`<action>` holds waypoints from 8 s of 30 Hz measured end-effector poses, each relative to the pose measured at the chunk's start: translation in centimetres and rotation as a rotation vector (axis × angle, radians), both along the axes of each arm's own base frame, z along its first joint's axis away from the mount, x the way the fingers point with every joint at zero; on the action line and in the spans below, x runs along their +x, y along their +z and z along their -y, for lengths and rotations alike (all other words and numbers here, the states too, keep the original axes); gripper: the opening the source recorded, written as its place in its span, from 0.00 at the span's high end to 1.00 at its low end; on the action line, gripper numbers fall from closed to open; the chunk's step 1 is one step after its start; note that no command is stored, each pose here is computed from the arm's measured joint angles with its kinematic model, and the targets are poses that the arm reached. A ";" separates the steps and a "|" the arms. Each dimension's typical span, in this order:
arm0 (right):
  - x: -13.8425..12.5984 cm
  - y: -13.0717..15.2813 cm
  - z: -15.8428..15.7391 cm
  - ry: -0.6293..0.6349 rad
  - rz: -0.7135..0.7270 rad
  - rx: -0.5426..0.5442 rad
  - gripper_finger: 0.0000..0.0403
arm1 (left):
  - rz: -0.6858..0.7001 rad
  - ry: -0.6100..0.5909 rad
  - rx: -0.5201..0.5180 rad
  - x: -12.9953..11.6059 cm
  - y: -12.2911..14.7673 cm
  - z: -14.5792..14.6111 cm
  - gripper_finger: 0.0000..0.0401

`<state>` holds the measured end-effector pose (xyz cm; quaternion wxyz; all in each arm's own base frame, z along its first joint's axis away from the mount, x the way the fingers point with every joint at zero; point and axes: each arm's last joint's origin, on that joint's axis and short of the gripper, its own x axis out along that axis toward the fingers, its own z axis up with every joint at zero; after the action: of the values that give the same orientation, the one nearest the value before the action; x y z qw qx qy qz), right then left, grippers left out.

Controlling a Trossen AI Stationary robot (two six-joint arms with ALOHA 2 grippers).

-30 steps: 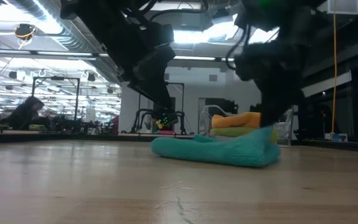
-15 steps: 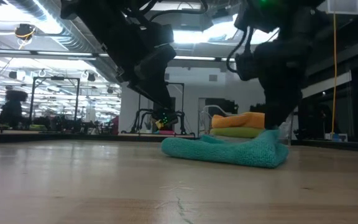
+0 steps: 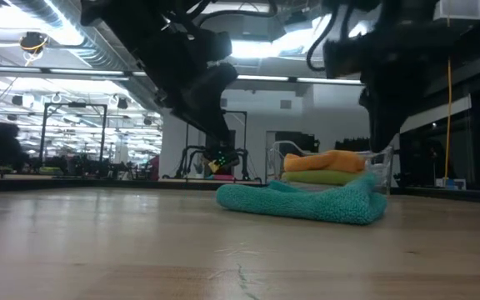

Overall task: Fold microfiber towels
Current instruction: Fold the blue microfiber

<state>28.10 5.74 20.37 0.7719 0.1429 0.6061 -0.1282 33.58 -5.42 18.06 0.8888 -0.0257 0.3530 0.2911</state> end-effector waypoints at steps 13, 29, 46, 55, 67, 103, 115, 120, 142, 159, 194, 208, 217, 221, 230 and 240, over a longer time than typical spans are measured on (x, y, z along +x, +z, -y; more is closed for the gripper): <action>1.0 0.5 -5.8 0.600 0.299 -0.138 0.63 | -0.081 0.085 0.136 -2.0 1.6 -1.0 0.79; 1.9 -3.6 -8.2 0.545 0.214 -0.050 0.63 | -0.262 -0.414 -0.141 -1.9 1.0 0.5 0.79; 2.7 -4.1 -8.7 0.574 0.280 -0.060 0.58 | -0.168 -0.915 0.124 -0.6 2.2 3.0 0.79; 2.9 -4.1 -8.7 0.514 0.301 -0.067 0.38 | -0.160 -0.857 0.063 -0.6 2.1 2.5 0.64; 3.0 -4.0 -8.5 0.546 0.306 -0.109 0.31 | -0.138 -0.903 0.008 -0.3 2.2 1.7 0.55; 3.0 -4.0 -8.5 0.579 0.308 -0.148 0.31 | -0.110 -0.872 -0.041 -0.3 2.2 2.1 0.55; 2.9 -4.0 -8.4 0.586 0.300 -0.152 0.31 | -0.110 -0.872 -0.041 -0.3 2.2 2.1 0.55; 2.9 -4.0 -8.4 0.586 0.295 -0.153 0.31 | -0.110 -0.872 -0.041 -0.3 2.2 2.1 0.55; 1.9 -5.4 -8.0 0.587 0.244 -0.155 0.31 | -0.181 -0.910 -0.086 0.7 -0.9 2.6 0.55; 1.6 -6.3 -8.7 0.669 0.362 -0.253 0.38 | -0.293 -0.966 0.075 1.3 -2.9 1.5 0.55; 2.0 -10.0 -8.9 0.342 0.292 -0.188 0.54 | -0.309 -0.910 0.043 2.8 -7.1 0.8 0.70; 1.9 -10.0 -8.6 0.237 0.295 -0.191 0.95 | -0.286 -0.808 -0.009 2.7 -7.0 1.0 0.98; 2.7 -8.1 -10.4 0.297 0.253 -0.255 0.97 | -0.246 -0.710 -0.065 1.4 -4.8 3.2 1.00; 3.0 -6.7 -11.8 0.324 0.270 -0.248 0.97 | -0.201 -0.679 -0.126 0.8 -3.7 4.7 1.00; 3.9 -3.3 -14.4 0.319 0.327 -0.202 0.97 | -0.156 -0.685 -0.212 0.4 -1.4 8.4 1.00; 4.0 -1.9 -15.1 0.236 0.347 -0.165 0.97 | -0.210 -0.652 -0.204 1.2 1.3 8.4 1.00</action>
<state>32.14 20.82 18.44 0.8834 0.0272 0.4641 -0.0596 34.79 -13.81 19.38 0.8866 0.0297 0.4595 -0.0437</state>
